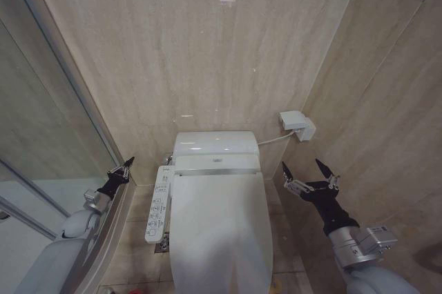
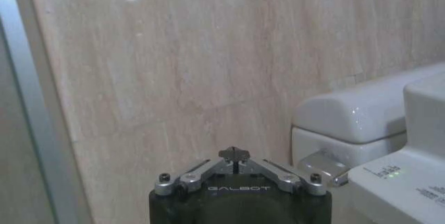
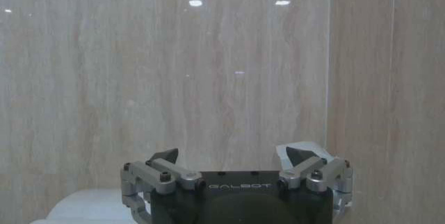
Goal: Open the toilet lid, clean the toilet bowl with a toilet brush, close the toilet lid, and flush.
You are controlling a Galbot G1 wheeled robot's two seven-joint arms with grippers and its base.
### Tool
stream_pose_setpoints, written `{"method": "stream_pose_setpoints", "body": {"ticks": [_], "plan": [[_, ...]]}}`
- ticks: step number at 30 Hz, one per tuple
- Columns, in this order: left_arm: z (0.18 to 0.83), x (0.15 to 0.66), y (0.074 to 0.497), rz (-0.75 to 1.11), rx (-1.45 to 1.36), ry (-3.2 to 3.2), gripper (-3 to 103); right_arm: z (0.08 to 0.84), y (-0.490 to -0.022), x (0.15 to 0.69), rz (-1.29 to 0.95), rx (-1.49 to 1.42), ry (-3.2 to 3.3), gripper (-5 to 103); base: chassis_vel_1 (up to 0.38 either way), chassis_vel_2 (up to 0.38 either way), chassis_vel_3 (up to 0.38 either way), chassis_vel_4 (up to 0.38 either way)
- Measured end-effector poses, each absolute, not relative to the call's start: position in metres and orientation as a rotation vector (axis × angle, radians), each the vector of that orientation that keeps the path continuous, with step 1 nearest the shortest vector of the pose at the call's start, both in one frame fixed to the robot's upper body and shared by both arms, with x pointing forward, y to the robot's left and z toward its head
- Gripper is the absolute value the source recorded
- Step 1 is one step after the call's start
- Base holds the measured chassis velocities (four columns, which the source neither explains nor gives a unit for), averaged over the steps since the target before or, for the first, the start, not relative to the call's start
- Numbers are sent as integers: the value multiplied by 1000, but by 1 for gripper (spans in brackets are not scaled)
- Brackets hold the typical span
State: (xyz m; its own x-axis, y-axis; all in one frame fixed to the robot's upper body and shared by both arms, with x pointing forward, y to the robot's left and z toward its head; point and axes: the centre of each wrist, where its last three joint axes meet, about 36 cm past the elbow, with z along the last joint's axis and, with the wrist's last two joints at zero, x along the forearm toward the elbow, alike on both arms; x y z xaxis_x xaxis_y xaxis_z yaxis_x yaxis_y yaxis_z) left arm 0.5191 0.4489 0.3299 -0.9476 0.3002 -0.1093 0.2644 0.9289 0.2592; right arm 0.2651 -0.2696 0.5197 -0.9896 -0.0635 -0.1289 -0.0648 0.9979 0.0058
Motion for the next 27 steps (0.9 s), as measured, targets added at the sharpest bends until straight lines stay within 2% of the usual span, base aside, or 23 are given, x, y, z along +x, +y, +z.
{"method": "stream_pose_setpoints", "body": {"ticks": [27], "plan": [[321, 514, 438, 344, 496, 2935, 0, 520, -270, 265, 15, -97, 3011, 100, 0, 0, 0, 0]]}}
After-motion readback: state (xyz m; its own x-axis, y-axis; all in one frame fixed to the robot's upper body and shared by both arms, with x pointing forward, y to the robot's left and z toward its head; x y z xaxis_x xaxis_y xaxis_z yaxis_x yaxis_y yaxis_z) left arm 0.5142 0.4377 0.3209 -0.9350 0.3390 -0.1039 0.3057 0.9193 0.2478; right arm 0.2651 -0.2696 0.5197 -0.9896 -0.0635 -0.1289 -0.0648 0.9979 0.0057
